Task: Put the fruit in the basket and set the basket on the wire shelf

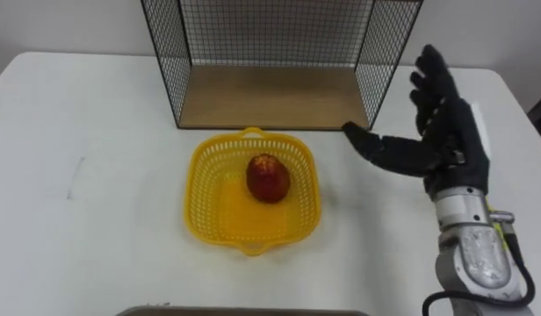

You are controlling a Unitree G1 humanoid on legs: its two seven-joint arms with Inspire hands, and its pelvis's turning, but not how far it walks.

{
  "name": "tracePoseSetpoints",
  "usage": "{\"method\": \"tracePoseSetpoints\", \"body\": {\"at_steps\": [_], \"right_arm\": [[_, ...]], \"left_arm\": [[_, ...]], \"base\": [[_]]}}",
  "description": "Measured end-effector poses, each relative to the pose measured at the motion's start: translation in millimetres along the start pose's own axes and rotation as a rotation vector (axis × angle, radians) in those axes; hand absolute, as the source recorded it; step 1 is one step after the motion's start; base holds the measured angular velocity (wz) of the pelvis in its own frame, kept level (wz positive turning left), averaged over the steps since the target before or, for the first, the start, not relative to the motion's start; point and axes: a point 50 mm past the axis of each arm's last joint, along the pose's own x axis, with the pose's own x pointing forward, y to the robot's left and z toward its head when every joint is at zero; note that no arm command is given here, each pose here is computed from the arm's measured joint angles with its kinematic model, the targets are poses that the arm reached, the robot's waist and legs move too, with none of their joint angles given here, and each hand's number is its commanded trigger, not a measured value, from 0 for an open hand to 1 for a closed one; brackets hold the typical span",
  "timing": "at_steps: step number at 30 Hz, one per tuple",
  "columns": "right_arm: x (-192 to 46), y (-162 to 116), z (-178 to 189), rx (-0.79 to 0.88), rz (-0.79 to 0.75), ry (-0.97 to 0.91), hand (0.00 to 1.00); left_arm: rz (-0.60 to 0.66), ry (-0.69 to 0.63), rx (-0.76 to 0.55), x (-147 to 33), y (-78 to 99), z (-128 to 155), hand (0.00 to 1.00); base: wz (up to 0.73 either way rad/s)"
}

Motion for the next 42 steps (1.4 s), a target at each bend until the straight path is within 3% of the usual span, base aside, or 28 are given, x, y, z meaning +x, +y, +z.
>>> {"method": "tracePoseSetpoints", "body": {"at_steps": [14,24,42], "right_arm": [[-2.8,-50.1,-6.1,-0.011,-0.311,0.026,0.00],[-13.8,-64.3,-35.5,-0.182,-0.339,0.144,0.00],[-38.7,-70.7,-93.0,-0.256,-0.219,0.487,0.00]], "left_arm": [[0.041,0.047,-0.051,-3.6,1.6,-17.4,0.00],[0.065,0.050,-0.091,-4.5,10.9,-19.0,0.00],[0.070,0.084,-0.107,-5.1,15.2,-21.3,0.00]], "base": [[-0.02],[-0.03],[-0.01]]}}
